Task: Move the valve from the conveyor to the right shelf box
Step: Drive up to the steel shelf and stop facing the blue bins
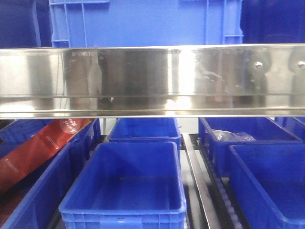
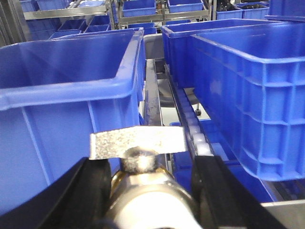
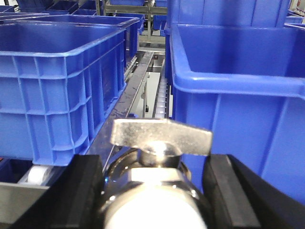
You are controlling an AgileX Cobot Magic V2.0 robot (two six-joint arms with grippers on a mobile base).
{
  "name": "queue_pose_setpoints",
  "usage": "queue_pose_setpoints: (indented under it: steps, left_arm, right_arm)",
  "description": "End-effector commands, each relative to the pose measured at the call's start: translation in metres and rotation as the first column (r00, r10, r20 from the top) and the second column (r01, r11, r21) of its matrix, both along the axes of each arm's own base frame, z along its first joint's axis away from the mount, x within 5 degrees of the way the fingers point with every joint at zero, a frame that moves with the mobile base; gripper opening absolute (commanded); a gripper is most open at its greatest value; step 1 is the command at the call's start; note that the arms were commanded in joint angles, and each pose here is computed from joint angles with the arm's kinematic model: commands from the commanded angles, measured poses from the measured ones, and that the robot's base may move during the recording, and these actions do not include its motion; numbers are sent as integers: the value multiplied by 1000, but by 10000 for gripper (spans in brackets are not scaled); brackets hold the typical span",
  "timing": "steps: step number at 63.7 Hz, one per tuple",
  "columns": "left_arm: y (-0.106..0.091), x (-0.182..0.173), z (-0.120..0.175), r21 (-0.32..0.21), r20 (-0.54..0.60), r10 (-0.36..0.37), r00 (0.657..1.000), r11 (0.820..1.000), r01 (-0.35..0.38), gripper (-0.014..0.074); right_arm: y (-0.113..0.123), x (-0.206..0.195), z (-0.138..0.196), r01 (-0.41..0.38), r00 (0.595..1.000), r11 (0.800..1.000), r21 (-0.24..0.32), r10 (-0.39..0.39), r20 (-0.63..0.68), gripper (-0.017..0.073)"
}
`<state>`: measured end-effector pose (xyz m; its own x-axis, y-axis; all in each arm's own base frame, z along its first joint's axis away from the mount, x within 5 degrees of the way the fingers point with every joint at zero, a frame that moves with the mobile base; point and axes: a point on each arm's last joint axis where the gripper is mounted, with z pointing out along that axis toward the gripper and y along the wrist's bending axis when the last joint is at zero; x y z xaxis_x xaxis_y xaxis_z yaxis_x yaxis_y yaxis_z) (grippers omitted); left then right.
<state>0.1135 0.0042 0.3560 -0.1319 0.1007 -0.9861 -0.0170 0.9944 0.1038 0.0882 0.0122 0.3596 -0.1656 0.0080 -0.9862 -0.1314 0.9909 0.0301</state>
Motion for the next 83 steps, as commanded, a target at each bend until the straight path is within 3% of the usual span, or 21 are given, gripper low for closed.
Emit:
queue_pose_setpoints:
  steps: [1, 65, 83]
  left_arm:
    - [0, -2, 8, -9, 72, 1, 997, 1000, 0, -111]
    - [0, -2, 8, -9, 72, 1, 997, 1000, 0, -111]
    - [-6, -2, 8, -9, 72, -51, 996, 999, 52, -111]
  right_arm:
    - [-1, -3, 14, 10, 994, 1000, 5, -10, 109, -154]
    - [-1, -3, 14, 10, 994, 1000, 5, -10, 109, -154]
    - [-1, -3, 14, 10, 994, 1000, 5, -10, 109, -154]
